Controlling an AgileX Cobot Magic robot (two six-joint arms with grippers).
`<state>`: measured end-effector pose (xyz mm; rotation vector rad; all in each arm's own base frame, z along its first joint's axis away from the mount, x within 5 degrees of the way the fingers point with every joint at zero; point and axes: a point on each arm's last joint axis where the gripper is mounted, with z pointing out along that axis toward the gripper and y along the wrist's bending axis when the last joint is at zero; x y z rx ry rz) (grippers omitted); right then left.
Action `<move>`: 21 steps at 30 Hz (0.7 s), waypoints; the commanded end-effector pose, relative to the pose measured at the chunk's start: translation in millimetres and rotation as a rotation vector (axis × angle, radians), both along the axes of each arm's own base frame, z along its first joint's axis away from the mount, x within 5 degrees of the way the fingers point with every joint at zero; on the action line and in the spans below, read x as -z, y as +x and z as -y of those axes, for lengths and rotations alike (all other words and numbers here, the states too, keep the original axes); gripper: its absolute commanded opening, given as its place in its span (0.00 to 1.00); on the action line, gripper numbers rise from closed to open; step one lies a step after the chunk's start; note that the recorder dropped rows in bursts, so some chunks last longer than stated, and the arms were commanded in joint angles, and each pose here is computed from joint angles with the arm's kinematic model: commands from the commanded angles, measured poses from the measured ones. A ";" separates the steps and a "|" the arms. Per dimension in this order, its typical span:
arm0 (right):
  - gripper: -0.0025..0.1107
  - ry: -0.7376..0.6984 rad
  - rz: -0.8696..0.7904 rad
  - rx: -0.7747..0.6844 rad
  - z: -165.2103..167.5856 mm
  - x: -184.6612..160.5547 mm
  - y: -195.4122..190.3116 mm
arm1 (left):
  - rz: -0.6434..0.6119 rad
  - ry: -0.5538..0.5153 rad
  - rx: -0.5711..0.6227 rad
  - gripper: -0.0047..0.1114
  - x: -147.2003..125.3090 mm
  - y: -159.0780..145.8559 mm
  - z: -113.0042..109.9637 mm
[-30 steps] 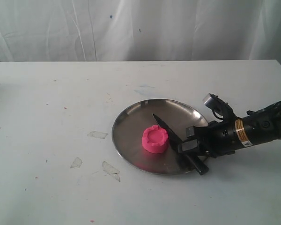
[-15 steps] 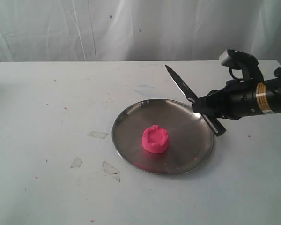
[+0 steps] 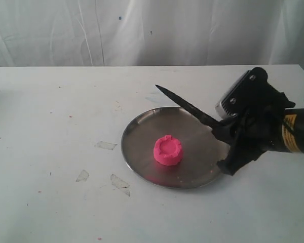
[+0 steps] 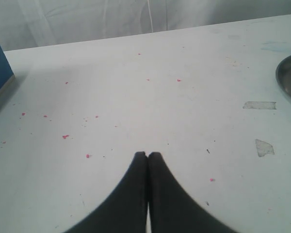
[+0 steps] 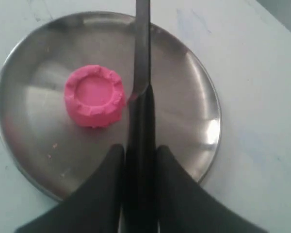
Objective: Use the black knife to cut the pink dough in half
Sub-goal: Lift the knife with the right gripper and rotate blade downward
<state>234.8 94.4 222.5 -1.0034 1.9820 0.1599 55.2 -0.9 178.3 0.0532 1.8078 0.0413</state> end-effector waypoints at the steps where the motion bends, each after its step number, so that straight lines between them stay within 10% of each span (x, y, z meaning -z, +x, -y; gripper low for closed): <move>1: 0.05 -0.139 0.071 0.063 2.6 6.4 -9.9 | 0.003 -0.009 -0.003 0.04 0.9 -0.1 0.0; 21: 0.05 -0.265 0.065 0.018 -25.6 26.6 -27.6 | 0.003 -0.009 -0.003 0.04 0.9 -0.1 0.0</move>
